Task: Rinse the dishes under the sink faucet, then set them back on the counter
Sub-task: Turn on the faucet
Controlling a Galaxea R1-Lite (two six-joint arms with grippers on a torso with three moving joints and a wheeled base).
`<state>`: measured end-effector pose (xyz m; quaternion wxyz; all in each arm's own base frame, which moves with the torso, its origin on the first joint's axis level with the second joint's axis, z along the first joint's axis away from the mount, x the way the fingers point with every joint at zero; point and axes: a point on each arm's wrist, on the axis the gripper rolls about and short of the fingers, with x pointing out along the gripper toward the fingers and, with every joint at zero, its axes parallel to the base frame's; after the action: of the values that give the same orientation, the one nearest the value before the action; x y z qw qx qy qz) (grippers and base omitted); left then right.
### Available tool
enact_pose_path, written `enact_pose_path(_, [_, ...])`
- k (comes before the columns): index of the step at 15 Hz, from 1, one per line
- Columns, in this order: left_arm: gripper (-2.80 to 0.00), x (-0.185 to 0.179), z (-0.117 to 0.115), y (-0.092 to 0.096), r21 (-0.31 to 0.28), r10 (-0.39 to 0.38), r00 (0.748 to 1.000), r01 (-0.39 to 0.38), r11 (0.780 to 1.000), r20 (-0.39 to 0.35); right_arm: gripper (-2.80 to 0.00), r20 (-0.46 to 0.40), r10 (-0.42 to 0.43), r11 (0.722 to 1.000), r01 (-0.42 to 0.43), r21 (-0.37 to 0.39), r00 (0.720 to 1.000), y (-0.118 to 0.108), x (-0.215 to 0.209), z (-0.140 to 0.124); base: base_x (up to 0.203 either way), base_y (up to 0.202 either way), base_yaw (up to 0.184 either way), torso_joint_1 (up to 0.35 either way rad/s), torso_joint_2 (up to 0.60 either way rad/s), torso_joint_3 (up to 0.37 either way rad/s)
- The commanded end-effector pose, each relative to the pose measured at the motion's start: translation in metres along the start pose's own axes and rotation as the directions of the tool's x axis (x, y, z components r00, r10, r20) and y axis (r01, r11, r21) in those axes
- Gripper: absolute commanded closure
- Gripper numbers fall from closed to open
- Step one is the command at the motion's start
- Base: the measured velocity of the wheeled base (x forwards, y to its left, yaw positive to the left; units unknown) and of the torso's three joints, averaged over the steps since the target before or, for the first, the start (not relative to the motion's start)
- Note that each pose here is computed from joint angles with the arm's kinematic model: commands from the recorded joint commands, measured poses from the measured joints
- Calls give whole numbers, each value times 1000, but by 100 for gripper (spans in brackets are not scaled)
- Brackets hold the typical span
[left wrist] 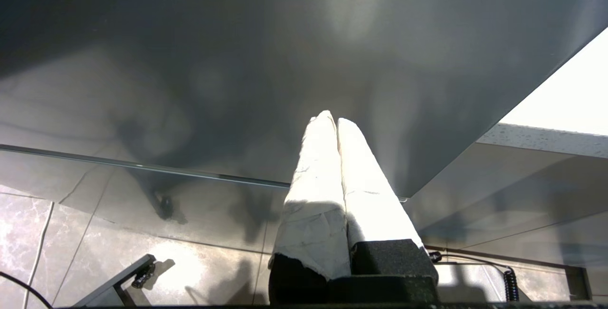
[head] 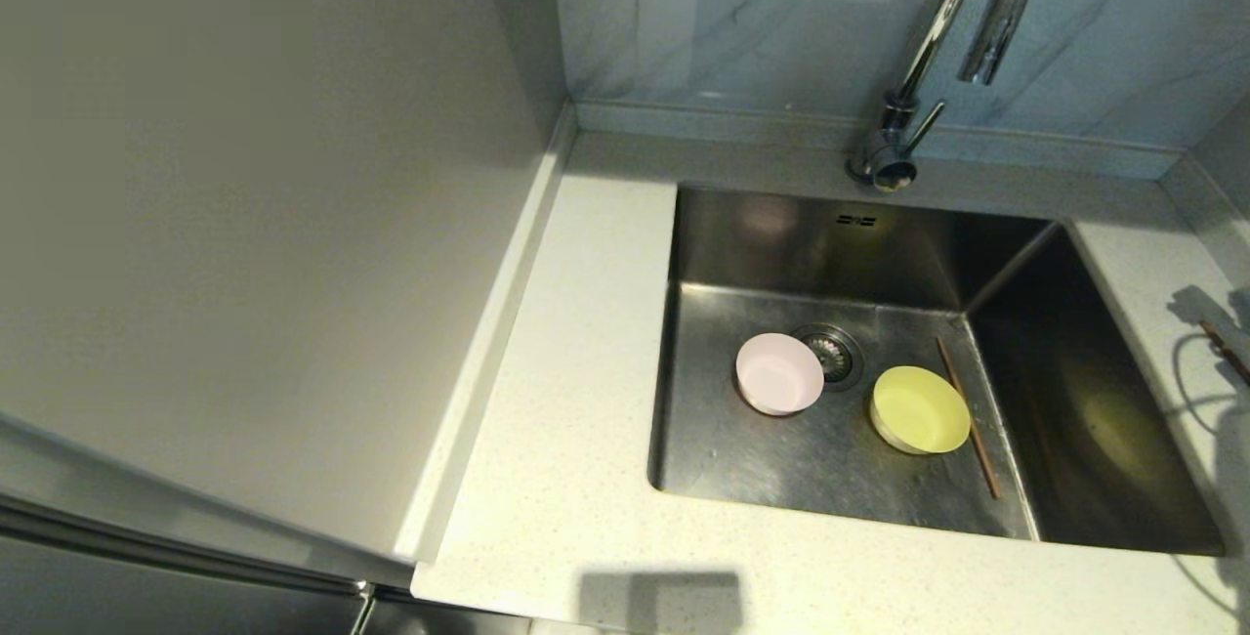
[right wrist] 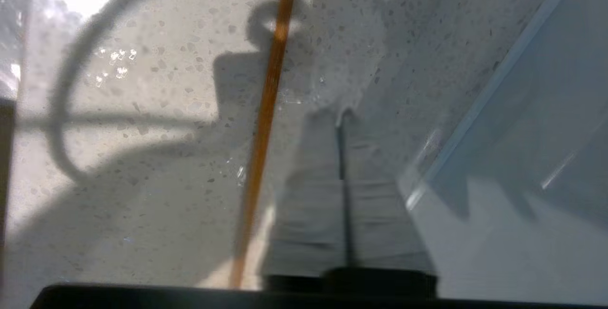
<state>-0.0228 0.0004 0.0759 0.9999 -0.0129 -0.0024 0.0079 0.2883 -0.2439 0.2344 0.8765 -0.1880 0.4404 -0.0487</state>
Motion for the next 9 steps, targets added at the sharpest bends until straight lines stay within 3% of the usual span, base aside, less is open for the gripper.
enact_pose_path(1, [0,0,0,0,0,1,1000,-1,1000,3,0,7,3,1000,-3,-11,1000,0,-2,1,0,0,0,0,0,0])
enact_pose_path(3, [0,0,0,0,0,1,1000,-1,1000,3,0,10,5,1000,-5,-12,1000,1,-3,1,0,0,0,0,0,0])
enact_pose_path(4, [0,0,0,0,0,1,1000,-1,1000,2,-280,8,7,1000,-7,-18,1000,1,-2,0,0,0,0,0,0,0])
enact_pose_path(9, [0,0,0,0,0,1,1000,-1,1000,3,-280,-1,16,1000,-16,-19,1000,2,0,-1,0,0,0,0,0,0])
